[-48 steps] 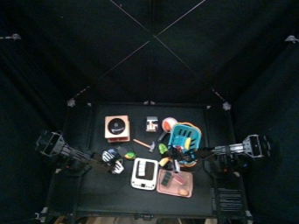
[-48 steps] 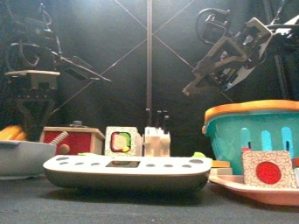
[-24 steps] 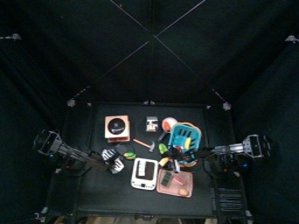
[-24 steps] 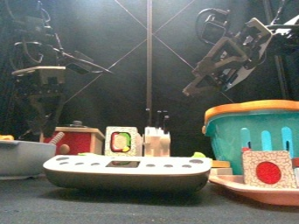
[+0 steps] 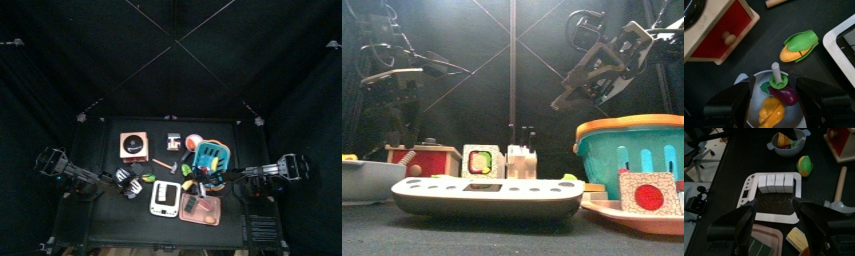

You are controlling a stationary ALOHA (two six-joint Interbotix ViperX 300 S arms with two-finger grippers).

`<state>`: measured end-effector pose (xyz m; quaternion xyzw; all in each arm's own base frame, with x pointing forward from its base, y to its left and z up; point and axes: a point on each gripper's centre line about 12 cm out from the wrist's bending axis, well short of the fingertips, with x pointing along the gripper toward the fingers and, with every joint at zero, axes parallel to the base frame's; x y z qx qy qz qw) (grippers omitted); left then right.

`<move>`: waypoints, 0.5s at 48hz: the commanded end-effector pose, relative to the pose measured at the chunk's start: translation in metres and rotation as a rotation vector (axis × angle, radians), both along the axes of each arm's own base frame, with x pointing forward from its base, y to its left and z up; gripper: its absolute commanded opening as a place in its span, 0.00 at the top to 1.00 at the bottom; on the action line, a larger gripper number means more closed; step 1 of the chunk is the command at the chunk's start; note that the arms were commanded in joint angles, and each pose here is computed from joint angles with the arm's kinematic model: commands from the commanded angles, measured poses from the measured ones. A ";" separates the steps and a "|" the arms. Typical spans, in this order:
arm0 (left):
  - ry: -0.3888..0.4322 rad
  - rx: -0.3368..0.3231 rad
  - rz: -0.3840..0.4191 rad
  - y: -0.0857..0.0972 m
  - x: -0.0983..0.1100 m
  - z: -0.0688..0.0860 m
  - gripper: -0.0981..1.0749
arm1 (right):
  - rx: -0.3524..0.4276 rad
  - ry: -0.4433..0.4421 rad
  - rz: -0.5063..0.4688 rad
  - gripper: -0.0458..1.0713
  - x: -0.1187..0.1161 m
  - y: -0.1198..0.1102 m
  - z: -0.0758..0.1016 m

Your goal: Place squash in bowl

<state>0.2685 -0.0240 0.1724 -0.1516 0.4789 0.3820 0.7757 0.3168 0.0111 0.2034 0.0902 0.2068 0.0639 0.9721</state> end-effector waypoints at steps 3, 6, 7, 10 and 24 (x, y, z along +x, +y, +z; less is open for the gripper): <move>-0.035 -0.011 -0.022 -0.005 0.004 0.006 0.14 | 0.000 -0.027 0.000 0.15 0.004 0.000 0.009; -0.038 -0.010 -0.029 -0.006 0.004 0.006 0.14 | 0.000 -0.030 0.000 0.15 0.005 0.000 0.009; -0.038 -0.008 -0.032 -0.006 0.004 0.006 0.14 | 0.000 -0.030 0.000 0.15 0.005 0.000 0.009; -0.041 -0.005 -0.038 -0.006 0.005 0.007 0.14 | -0.001 -0.031 0.001 0.15 0.006 0.000 0.010; -0.107 -0.008 -0.114 -0.014 0.013 0.013 0.14 | -0.002 -0.020 0.000 0.15 0.010 -0.001 0.007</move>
